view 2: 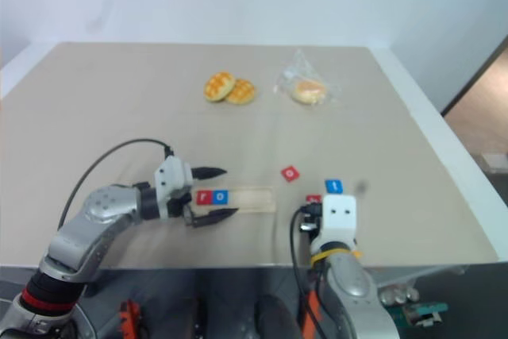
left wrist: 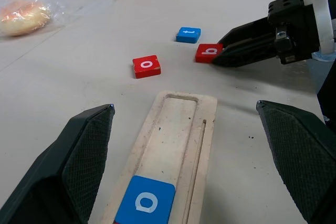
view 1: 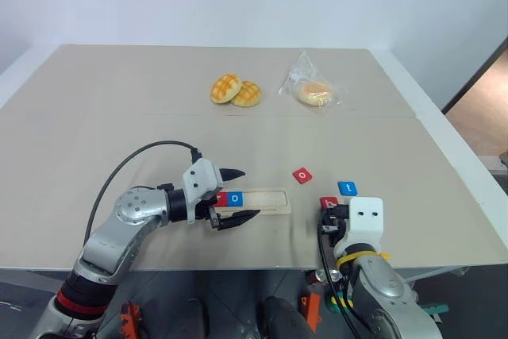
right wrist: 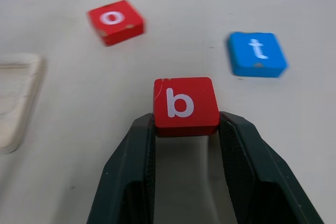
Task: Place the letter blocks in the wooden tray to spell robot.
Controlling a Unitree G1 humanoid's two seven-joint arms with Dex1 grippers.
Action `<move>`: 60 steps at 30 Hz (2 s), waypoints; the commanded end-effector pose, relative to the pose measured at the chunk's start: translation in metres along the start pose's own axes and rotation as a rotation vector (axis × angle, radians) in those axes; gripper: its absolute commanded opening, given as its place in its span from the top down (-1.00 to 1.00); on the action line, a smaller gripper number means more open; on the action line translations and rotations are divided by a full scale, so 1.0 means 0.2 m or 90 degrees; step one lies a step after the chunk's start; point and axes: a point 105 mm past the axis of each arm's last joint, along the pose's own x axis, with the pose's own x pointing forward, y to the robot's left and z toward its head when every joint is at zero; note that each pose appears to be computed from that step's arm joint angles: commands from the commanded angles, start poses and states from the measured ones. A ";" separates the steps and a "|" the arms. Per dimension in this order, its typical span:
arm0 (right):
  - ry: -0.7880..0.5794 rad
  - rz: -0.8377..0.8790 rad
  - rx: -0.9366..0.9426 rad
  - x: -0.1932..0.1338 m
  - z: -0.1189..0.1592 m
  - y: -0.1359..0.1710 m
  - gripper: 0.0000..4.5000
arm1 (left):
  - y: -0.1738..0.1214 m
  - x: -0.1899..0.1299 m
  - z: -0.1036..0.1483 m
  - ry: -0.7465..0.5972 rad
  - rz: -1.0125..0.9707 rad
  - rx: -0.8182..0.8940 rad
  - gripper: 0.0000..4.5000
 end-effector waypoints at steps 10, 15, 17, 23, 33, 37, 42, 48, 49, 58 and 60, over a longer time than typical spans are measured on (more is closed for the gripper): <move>-0.077 -0.029 0.070 -0.07 0.13 -0.03 -0.29 | 0.02 0.01 0.04 -0.016 0.009 0.022 -1.00; -0.140 0.009 0.053 -0.09 0.26 -0.05 -0.97 | 0.02 0.02 0.03 -0.016 0.008 0.026 -1.00; -0.167 0.109 0.039 -0.09 0.34 -0.02 -0.97 | 0.02 0.02 0.03 -0.018 0.007 0.024 -1.00; -0.112 0.432 -0.195 -0.02 0.36 -0.14 -0.97 | 0.01 0.04 0.03 -0.025 0.009 0.021 -1.00; 0.040 0.668 -0.321 0.18 0.27 -0.35 -0.97 | 0.01 0.05 0.02 -0.030 0.019 0.026 -1.00; 0.050 0.703 -0.363 0.20 0.26 -0.31 -0.97 | 0.01 0.04 0.02 -0.037 0.034 0.028 -1.00; 0.087 0.763 -0.455 0.15 0.16 -0.24 -0.97 | -0.04 0.04 0.06 -0.055 -0.014 0.065 -1.00; 0.094 0.759 -0.468 0.15 0.13 -0.24 -0.97 | -0.07 0.02 0.06 -0.056 -0.070 0.051 -1.00; 0.093 0.753 -0.468 0.16 0.13 -0.24 -0.97 | -0.08 0.01 0.06 -0.056 -0.087 0.052 -1.00; 0.088 0.705 -0.467 0.22 0.10 -0.27 -0.86 | -0.11 0.03 0.08 -0.057 -0.158 0.063 -1.00; 0.092 0.711 -0.449 0.20 0.08 -0.25 -0.86 | -0.11 0.03 0.07 -0.057 -0.160 0.064 -1.00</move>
